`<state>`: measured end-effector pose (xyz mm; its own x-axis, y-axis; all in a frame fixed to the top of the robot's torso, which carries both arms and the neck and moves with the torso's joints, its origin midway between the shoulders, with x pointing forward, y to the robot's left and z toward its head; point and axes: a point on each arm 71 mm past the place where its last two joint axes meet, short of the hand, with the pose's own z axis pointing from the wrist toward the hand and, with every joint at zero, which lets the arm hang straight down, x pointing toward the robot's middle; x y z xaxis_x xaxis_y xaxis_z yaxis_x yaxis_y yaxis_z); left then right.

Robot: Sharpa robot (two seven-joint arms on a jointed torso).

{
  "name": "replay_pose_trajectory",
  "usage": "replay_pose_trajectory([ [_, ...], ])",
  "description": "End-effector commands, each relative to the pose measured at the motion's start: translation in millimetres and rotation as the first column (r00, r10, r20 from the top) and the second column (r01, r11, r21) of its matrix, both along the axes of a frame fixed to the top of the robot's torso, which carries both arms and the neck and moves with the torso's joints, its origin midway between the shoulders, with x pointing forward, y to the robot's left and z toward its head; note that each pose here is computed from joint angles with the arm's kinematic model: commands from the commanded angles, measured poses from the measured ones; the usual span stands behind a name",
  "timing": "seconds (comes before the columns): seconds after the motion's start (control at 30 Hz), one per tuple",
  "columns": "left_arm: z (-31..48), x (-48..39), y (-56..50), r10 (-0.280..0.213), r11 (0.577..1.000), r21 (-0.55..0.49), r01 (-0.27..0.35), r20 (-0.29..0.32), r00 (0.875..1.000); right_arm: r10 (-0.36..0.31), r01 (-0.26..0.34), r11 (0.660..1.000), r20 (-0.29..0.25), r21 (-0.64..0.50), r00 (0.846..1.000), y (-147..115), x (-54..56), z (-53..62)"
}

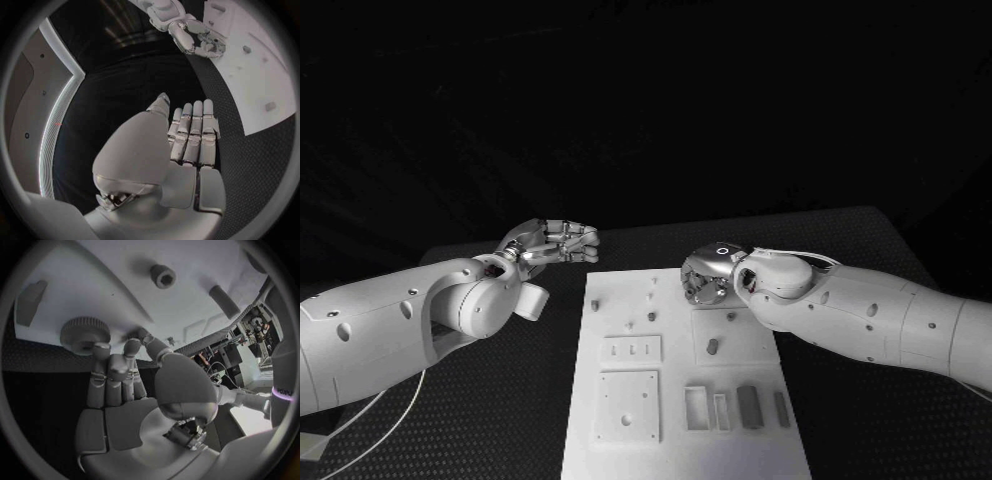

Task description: Assemble the parts on the task board

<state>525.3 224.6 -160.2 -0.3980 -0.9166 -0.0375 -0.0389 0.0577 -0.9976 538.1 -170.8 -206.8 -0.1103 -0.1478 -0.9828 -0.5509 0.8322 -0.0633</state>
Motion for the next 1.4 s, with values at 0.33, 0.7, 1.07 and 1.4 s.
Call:
replay_pose_trajectory([
  [0.33,1.6,0.3,-2.3,-0.009,1.000,-0.009,0.009,0.008,1.000,0.032,-0.038,0.999,0.185,0.030,0.982,21.8,-6.4,10.8],
  [0.7,1.5,1.0,-4.7,-0.012,1.000,-0.009,0.012,0.008,1.000,0.062,-0.069,0.997,0.230,0.024,0.971,48.9,-5.9,13.5],
  [1.07,1.2,1.9,-6.5,-0.014,1.000,-0.010,0.014,0.008,1.000,0.063,-0.066,0.998,0.267,0.003,0.962,65.0,0.0,14.0],
  [1.4,1.2,2.2,-8.8,-0.019,1.000,-0.011,0.019,0.008,1.000,0.066,-0.066,0.998,0.271,-0.009,0.960,72.3,2.0,13.7],
])
